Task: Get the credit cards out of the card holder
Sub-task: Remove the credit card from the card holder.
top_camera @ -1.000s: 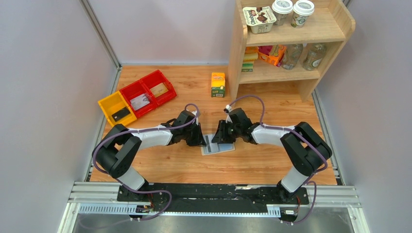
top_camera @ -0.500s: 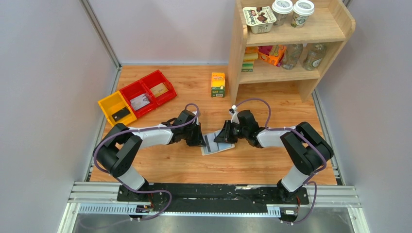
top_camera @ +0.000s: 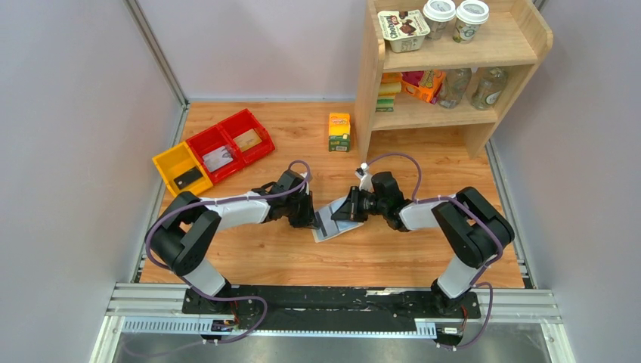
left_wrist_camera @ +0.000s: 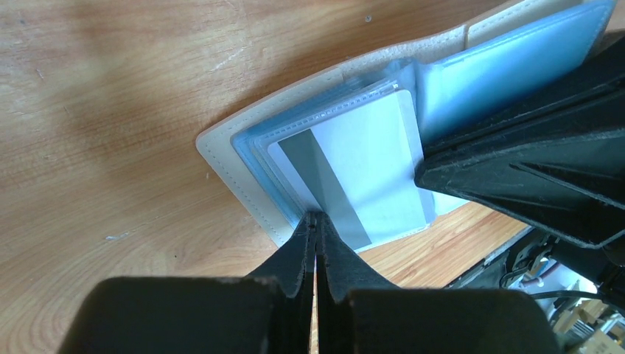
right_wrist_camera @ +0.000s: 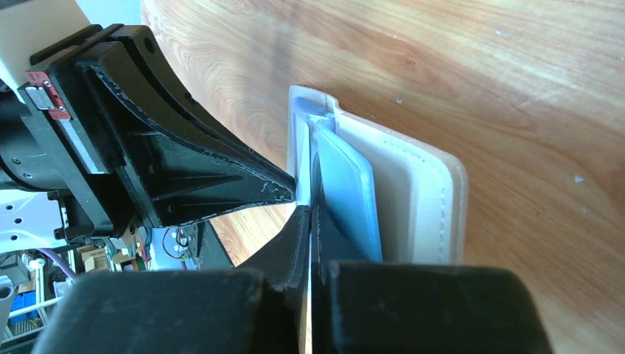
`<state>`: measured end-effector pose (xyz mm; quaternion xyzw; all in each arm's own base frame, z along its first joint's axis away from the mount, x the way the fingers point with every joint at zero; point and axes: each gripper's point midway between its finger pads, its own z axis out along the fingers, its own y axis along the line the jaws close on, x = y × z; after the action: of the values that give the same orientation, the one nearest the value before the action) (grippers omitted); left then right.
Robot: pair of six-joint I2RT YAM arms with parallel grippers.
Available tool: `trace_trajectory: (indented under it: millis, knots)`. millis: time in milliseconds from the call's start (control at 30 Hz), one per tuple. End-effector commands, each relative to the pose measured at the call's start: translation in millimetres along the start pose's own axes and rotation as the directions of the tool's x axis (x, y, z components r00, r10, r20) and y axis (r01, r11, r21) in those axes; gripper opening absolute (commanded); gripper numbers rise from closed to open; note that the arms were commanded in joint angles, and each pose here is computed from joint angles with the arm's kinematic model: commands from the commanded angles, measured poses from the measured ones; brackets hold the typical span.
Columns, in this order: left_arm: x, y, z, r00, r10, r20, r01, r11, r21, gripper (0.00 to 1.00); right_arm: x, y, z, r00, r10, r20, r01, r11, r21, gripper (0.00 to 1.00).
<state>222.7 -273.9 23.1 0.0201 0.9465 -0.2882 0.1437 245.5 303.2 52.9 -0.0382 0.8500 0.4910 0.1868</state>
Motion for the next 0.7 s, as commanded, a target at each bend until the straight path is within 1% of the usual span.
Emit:
trace_trajectory:
  millis: [0, 300, 533, 600, 667]
  knots:
    - [13.0, 20.9, 10.0, 0.999, 0.03, -0.042, -0.033, 0.996, -0.087, 0.0, 8.9, 25.8, 3.5, 0.997, -0.038, -0.061, 0.031, 0.993, -0.116, 0.0]
    - [15.7, 23.8, 10.0, 0.998, 0.032, -0.058, -0.038, 0.995, -0.096, 0.0, -4.8, -3.2, -14.4, 1.0, -0.001, -0.018, 0.0, 0.999, -0.052, 0.0]
    - [17.2, 24.7, 10.9, 0.997, 0.031, -0.065, -0.038, 0.994, -0.098, 0.0, -8.3, -29.6, -22.1, 1.0, 0.028, -0.012, -0.027, 0.997, 0.077, 0.0]
    - [16.4, 23.9, 10.6, 0.997, 0.034, -0.063, -0.04, 0.995, -0.096, 0.0, -9.6, -28.5, -23.3, 1.0, 0.019, -0.015, -0.018, 0.996, 0.083, 0.0]
    - [17.6, 24.3, 10.6, 0.997, 0.034, -0.066, -0.04, 0.994, -0.098, 0.0, -10.7, -21.4, -24.9, 1.0, 0.01, -0.012, -0.009, 0.998, 0.067, 0.09]
